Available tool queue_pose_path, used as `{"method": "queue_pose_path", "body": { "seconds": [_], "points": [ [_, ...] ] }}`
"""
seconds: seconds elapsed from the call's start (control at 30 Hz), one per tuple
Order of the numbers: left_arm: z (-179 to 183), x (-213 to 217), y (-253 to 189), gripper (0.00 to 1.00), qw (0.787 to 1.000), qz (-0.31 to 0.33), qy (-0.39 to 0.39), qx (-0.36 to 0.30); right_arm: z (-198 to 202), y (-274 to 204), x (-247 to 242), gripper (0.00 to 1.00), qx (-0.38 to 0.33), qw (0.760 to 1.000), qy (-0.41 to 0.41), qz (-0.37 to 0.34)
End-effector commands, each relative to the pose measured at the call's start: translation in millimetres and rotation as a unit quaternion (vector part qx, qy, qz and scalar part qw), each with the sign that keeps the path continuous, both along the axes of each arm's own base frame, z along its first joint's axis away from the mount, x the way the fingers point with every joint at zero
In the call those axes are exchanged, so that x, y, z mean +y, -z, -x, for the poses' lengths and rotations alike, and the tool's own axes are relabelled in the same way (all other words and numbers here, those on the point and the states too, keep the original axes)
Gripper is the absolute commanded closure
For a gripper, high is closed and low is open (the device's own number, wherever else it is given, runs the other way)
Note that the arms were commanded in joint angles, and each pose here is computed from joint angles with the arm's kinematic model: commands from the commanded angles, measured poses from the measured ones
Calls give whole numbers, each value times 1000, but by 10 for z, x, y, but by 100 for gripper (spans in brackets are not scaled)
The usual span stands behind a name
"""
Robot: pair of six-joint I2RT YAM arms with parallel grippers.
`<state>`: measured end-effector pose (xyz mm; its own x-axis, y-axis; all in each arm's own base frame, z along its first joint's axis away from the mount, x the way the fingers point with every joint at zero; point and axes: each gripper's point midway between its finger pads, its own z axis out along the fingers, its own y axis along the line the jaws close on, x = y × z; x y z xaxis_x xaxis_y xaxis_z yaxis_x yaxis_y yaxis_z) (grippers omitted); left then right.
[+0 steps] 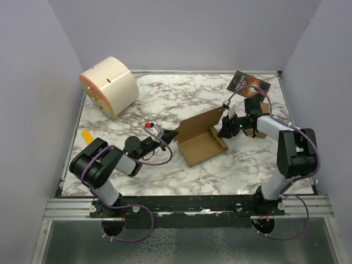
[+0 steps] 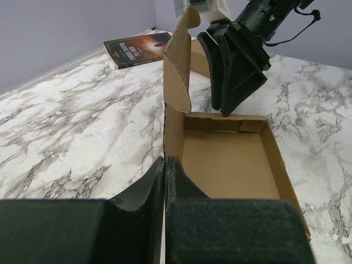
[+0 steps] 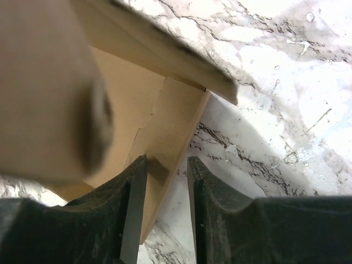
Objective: Fold the paper box
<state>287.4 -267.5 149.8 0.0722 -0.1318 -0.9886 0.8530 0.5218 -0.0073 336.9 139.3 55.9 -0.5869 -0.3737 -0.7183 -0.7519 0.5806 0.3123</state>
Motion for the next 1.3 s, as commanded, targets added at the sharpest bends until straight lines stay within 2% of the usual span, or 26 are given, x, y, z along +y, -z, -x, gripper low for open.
{"method": "queue_pose_path", "body": {
  "seconds": [0.0,0.1,0.43,0.87,1.27],
  "points": [
    [124,18,-614,100,992,67,10,-108,-26,27,-28,61,-22,999,-1,27],
    [128,20,-618,100,992,67,10,-108,-29,44,-31,57,-21,999,0,30],
    [133,38,-605,100,992,67,6,-105,42,65,40,54,-1,1000,-13,8],
    [139,47,-606,100,992,70,5,-102,113,143,95,54,27,999,-20,-10],
    [144,60,-597,100,993,71,2,-97,104,226,57,65,33,999,-10,4]
  ]
}}
